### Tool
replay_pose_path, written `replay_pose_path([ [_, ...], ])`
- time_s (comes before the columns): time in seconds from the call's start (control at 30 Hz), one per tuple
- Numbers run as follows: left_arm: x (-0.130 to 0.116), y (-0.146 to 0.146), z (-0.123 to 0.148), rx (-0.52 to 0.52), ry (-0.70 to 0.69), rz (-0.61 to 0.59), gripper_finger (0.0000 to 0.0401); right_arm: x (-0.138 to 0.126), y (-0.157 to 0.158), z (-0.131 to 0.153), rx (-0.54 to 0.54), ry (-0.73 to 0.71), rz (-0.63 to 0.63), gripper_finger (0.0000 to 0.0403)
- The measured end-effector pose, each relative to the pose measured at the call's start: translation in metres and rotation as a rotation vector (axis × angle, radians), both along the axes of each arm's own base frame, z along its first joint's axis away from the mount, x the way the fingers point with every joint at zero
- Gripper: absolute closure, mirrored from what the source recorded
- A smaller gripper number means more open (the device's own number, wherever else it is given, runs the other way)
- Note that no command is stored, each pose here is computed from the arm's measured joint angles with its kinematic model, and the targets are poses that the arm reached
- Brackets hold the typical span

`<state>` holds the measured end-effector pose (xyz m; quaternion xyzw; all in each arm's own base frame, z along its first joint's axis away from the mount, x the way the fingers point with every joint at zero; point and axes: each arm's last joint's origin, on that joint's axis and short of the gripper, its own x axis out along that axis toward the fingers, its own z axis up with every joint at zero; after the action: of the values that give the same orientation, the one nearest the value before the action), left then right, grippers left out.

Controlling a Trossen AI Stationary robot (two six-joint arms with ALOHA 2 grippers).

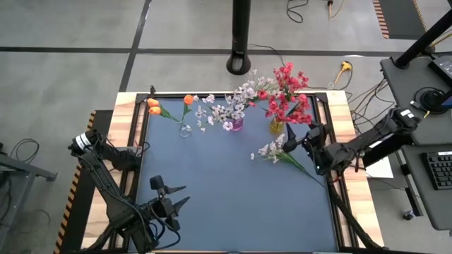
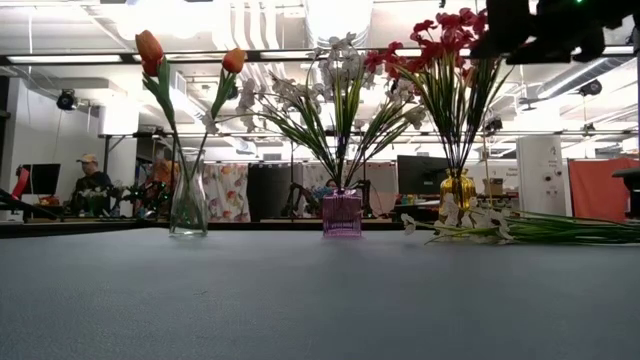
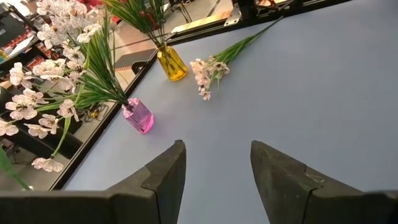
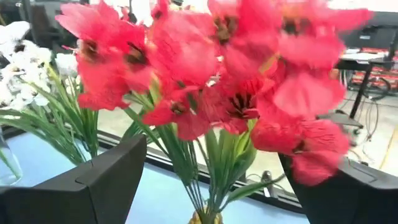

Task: Sort flowers into vase by color
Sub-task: Put the red flowers into the yellow vase, then put the white flowers into the pink vase

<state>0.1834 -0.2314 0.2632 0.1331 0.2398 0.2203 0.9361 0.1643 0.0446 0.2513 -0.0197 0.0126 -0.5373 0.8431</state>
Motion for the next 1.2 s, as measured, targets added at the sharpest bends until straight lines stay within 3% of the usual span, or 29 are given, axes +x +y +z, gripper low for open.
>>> replay_pose_path([
  [0.33,0.001,-0.001,0.000,-0.012,-0.006,0.000,0.0237,-0.003,0.017,0.012,0.028,-0.052,0.098,0.0048],
  [1.2,0.003,-0.006,0.000,-0.089,-0.006,-0.005,0.0237,-0.018,0.050,0.011,0.113,-0.169,0.305,0.0049],
])
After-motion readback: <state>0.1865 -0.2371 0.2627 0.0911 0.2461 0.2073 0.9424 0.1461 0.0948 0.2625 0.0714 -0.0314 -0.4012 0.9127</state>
